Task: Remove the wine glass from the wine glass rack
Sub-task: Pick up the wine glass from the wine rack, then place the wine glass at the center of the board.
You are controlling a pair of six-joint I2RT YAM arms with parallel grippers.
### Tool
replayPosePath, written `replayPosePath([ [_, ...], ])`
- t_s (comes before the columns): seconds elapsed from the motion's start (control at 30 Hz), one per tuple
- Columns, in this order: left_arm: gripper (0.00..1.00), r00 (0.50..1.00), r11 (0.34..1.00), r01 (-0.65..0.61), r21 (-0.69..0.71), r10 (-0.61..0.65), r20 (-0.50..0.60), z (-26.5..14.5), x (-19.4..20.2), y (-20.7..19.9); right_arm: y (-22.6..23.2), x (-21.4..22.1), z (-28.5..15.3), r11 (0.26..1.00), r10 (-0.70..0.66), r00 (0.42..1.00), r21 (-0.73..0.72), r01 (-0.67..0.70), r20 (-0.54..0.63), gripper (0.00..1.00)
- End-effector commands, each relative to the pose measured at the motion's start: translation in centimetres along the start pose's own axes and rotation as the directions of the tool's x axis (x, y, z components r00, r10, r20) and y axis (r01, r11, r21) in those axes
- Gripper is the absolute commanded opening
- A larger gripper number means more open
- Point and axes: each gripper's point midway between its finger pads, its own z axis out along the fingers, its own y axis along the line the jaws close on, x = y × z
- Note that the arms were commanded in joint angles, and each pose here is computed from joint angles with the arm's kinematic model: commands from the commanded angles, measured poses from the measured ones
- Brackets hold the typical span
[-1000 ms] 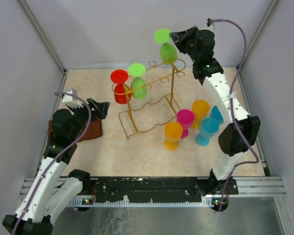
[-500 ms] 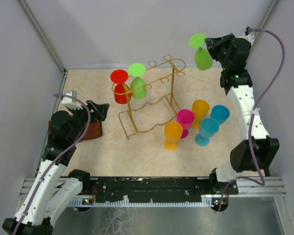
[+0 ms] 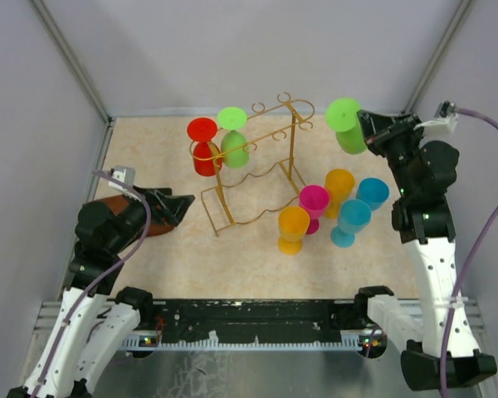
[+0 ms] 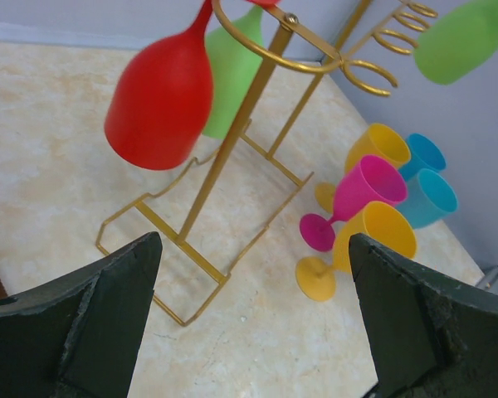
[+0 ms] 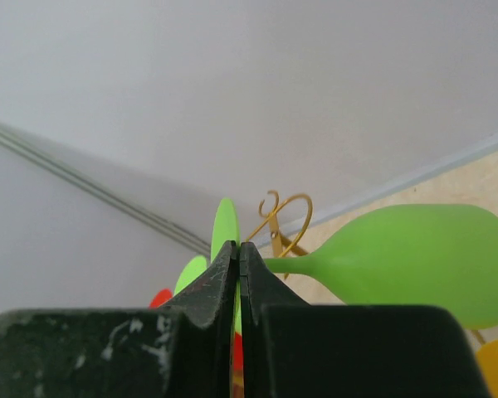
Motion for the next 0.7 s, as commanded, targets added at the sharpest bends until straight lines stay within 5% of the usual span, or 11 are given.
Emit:
replayPosePath([
  [0.0, 1.00, 0.997, 0.991, 0.054, 0.126, -0.048, -0.052, -0.6, 1.6, -2.1, 1.0, 2.8, -2.9, 0.995, -0.022, 0.994, -0.103, 0.011, -0.107, 0.00],
  [0.67, 0.99, 0.966, 0.861, 0.235, 0.450, -0.157, -0.204, -3.2, 3.1, -8.5, 7.0, 11.7, -11.3, 0.824, -0.279, 0.823, -0.563, -0.059, -0.495, 0.00],
])
